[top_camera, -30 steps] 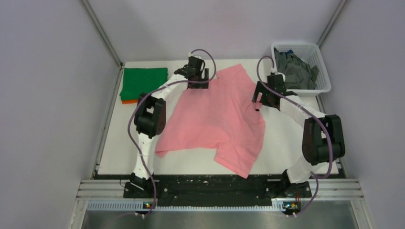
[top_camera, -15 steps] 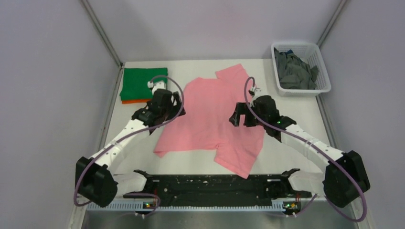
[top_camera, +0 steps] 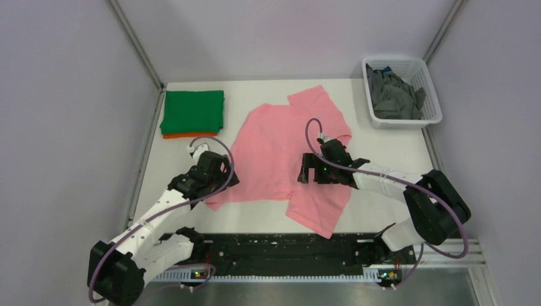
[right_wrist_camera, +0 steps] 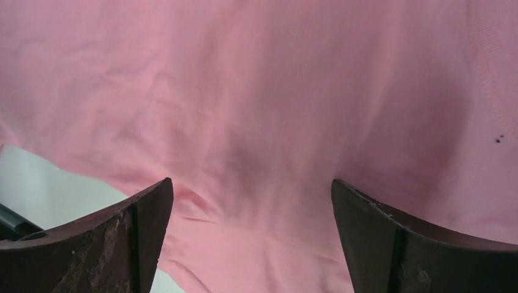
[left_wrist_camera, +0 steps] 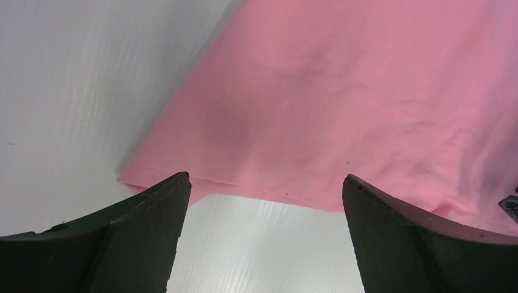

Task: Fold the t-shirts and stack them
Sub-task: Flatten out the tshirt

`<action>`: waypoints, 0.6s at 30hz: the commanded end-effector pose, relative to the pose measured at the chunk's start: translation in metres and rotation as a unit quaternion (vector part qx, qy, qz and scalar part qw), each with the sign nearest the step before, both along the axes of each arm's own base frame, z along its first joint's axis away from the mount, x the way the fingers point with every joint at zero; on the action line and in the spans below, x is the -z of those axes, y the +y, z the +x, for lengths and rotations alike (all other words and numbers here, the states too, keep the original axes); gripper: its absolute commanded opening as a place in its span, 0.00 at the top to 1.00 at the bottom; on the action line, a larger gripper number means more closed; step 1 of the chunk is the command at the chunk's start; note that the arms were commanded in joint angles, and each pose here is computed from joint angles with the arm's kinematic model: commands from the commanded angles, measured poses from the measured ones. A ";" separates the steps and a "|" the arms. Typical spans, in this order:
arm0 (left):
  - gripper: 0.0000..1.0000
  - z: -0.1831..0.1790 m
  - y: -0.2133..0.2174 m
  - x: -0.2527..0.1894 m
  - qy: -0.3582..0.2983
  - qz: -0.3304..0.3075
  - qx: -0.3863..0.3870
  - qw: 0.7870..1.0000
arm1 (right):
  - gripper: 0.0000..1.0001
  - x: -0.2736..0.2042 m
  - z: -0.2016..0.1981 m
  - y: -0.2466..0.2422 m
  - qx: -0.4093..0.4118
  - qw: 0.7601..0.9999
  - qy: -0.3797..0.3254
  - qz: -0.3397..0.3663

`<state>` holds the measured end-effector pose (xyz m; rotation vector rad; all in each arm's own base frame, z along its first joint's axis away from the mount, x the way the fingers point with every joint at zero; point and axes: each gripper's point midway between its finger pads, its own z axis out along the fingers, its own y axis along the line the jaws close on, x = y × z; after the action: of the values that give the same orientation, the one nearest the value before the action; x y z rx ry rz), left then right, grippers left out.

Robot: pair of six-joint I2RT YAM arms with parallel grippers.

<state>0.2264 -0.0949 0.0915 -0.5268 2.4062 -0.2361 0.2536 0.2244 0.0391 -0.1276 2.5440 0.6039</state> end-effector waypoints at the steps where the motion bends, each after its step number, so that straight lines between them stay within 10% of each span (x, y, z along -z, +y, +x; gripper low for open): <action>1: 0.01 -0.003 0.001 0.005 0.004 -0.006 -0.011 1.000 | 0.01 0.015 0.013 -0.028 0.076 0.997 0.011 -0.015; 18: 0.05 -0.050 -0.029 0.030 0.077 -0.069 0.063 0.993 | 0.01 0.015 0.035 -0.115 0.212 0.977 0.021 0.003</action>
<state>0.2060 -0.1079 0.0740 -0.5012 2.5032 -0.3119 0.3113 0.1210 0.0398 0.4160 2.4064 0.5143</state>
